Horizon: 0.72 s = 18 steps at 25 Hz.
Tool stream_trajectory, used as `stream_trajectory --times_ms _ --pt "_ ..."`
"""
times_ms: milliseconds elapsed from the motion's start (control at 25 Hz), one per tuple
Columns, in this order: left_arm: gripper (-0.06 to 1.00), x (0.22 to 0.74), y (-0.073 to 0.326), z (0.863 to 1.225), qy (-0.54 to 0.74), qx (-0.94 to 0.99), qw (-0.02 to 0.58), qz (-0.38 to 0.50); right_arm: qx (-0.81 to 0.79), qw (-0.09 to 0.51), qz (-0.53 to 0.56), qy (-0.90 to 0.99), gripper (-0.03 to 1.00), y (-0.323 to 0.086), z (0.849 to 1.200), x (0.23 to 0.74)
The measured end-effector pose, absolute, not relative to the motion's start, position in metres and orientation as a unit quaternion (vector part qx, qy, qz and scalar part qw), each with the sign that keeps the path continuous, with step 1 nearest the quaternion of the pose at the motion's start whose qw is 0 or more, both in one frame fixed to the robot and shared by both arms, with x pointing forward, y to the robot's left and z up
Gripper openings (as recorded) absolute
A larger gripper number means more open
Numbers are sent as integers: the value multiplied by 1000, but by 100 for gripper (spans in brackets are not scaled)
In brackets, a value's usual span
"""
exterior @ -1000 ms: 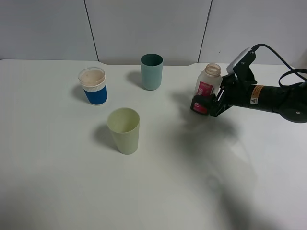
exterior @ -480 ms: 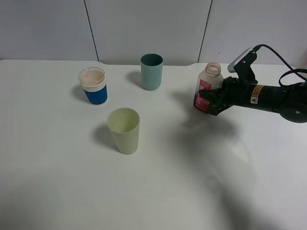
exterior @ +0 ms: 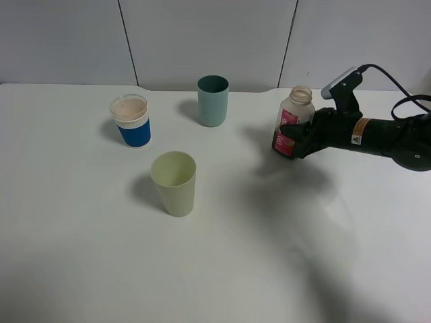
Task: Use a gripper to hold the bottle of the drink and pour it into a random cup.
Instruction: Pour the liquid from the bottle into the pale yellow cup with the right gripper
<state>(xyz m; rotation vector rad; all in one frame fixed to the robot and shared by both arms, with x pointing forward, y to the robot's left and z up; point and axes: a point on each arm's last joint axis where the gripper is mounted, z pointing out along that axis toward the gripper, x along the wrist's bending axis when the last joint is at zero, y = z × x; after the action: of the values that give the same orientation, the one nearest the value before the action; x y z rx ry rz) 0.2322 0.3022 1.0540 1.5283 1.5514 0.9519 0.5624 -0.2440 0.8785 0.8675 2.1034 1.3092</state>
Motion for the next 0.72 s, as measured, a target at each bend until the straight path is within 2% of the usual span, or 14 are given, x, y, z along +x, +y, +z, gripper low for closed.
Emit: stream_trajectory --times_ms 320,720 --pt "93 232 302 1054 606 597 373 372 318 251 435 804 38 -219 896 577" --pt "93 232 302 1054 606 597 373 372 246 278 429 824 38 -169 930 593"
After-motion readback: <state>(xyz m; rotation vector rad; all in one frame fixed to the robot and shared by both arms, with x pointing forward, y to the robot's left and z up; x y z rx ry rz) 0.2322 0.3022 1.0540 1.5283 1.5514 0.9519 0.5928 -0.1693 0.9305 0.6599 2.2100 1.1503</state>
